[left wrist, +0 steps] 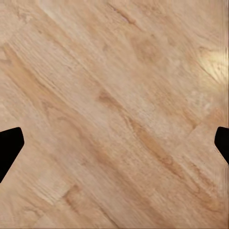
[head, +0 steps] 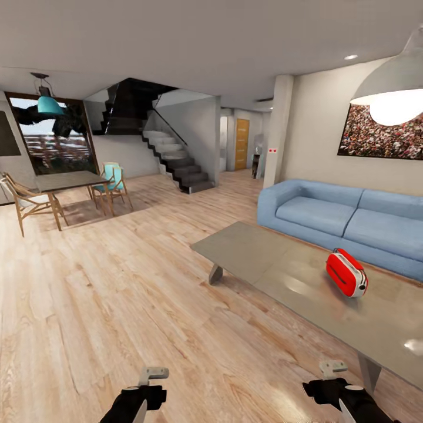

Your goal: Turn on the radio receiver that's on the table in the living room.

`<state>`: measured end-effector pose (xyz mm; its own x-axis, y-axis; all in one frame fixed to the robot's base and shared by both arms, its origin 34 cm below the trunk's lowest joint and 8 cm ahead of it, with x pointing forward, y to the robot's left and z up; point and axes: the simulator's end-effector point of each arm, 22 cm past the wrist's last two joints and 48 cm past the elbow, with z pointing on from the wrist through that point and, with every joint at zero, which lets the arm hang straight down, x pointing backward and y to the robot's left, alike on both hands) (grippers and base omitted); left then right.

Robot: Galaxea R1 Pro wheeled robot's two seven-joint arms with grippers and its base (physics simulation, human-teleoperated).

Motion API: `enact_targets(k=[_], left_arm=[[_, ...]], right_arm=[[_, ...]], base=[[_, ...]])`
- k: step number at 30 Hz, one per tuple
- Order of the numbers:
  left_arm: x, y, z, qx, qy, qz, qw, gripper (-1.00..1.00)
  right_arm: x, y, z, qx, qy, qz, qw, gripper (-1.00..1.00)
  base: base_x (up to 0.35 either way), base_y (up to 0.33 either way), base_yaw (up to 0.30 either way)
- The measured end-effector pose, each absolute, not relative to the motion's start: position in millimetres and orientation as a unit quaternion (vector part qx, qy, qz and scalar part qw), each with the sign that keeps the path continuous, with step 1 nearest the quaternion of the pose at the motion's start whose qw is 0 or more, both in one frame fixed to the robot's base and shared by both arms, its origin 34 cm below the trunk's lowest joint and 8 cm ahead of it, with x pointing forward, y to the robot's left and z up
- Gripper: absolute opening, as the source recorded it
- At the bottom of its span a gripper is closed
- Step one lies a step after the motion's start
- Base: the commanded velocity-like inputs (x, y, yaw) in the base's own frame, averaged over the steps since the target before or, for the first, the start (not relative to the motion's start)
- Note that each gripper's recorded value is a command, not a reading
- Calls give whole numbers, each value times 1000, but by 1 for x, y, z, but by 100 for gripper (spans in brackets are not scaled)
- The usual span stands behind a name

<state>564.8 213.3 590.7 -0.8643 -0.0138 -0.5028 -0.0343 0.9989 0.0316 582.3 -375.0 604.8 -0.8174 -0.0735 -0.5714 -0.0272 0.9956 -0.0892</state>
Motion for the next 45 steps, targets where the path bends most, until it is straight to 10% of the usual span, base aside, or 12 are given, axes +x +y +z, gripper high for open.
enact_targets(k=[45], left_arm=[[563,213,587,-12,964,23,264,100]], right_arm=[[591,-386,614,-35,946,-53,319,100]], base=[[286,-174,-68]])
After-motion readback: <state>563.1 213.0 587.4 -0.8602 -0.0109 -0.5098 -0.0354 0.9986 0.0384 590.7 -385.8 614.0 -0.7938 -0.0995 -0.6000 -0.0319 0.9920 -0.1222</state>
